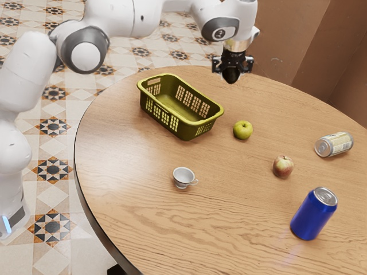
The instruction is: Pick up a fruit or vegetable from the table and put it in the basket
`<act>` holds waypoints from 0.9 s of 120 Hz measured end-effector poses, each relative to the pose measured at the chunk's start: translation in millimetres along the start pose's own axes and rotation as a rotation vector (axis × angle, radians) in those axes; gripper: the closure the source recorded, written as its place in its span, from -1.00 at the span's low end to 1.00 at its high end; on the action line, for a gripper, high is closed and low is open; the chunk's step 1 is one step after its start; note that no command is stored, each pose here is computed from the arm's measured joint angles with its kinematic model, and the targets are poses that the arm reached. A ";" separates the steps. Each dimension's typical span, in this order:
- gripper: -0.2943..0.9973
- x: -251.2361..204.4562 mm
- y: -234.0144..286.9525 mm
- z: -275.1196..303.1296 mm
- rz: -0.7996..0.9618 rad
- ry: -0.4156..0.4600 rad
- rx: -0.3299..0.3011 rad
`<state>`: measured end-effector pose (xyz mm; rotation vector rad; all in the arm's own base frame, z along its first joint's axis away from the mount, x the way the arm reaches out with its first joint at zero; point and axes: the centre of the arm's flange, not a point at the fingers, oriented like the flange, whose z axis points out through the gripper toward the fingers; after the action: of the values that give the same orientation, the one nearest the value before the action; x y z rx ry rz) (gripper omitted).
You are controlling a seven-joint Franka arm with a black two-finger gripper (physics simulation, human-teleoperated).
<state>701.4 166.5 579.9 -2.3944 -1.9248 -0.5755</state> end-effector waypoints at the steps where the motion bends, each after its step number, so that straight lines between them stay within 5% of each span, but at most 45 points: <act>1: 0.01 -1.2 -4.5 -1.9 -0.003 0.000 0.014; 13: 0.04 -17.1 -58.5 -10.4 -0.060 -0.031 0.152; 31: 0.05 -30.4 -116.6 4.5 -0.176 -0.122 0.278; 56: 0.02 -28.2 -141.6 34.8 -0.295 -0.200 0.358; 86: -0.45 -34.1 -134.2 27.4 -0.332 -0.192 0.354; 102: -0.51 -197.5 -47.8 -137.9 0.056 -0.107 0.206; 108: -0.52 -214.6 -42.6 -160.2 0.198 -0.055 0.164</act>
<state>580.2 -63.3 657.4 -2.4789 -1.6530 -0.3315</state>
